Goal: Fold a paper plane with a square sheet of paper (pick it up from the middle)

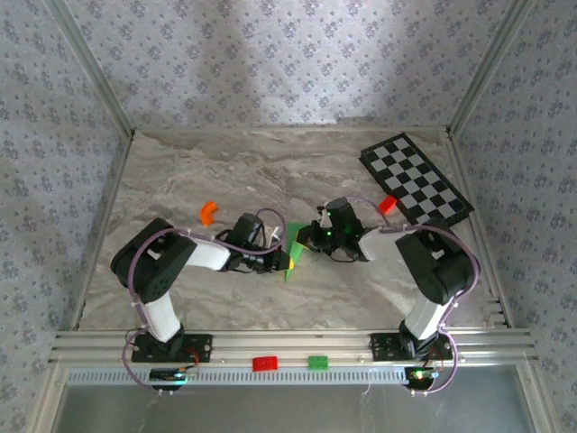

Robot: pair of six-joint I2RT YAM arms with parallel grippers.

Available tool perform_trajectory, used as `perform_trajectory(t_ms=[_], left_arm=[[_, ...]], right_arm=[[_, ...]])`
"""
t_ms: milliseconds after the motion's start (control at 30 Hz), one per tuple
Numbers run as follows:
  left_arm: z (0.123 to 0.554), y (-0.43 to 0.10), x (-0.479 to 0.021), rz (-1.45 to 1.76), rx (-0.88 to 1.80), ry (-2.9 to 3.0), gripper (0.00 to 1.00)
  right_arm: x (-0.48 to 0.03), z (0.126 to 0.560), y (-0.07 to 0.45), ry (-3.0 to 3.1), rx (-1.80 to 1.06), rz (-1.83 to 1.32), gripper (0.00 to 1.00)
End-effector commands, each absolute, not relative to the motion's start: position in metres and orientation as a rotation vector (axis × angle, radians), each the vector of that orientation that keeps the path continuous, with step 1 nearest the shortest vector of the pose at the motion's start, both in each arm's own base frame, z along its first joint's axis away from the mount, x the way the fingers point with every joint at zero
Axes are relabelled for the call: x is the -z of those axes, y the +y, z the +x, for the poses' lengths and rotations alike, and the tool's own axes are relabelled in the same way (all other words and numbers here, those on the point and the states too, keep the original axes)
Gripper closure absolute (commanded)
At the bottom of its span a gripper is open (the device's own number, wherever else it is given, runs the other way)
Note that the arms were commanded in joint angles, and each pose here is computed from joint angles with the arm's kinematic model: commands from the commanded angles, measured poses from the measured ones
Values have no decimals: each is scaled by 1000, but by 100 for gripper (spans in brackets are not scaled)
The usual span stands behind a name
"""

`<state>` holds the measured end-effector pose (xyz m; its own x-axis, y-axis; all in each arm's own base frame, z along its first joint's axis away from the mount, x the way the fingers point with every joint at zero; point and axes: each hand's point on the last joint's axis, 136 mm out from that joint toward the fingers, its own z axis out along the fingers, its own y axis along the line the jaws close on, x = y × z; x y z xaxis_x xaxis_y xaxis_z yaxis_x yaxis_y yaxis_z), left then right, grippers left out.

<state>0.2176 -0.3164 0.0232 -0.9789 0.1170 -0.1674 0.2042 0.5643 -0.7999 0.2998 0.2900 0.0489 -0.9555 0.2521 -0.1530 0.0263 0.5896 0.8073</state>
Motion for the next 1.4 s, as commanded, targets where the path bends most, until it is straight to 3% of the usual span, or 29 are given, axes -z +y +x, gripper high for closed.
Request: perform_trajectory(t_ms=[0, 567, 833, 1367], left_arm=[[206, -312, 0, 215, 1340, 2798, 100], [207, -298, 8, 44, 1338, 2796, 100], [209, -297, 9, 0, 1346, 2784, 100], [210, -292, 10, -62, 1323, 2777, 100]], right_arm=[[-48, 312, 293, 2541, -1327, 260, 90], [-57, 306, 284, 2513, -1360, 205, 87], [-46, 298, 290, 2576, -1371, 159, 92], [-37, 305, 301, 2603, -1380, 147, 92]])
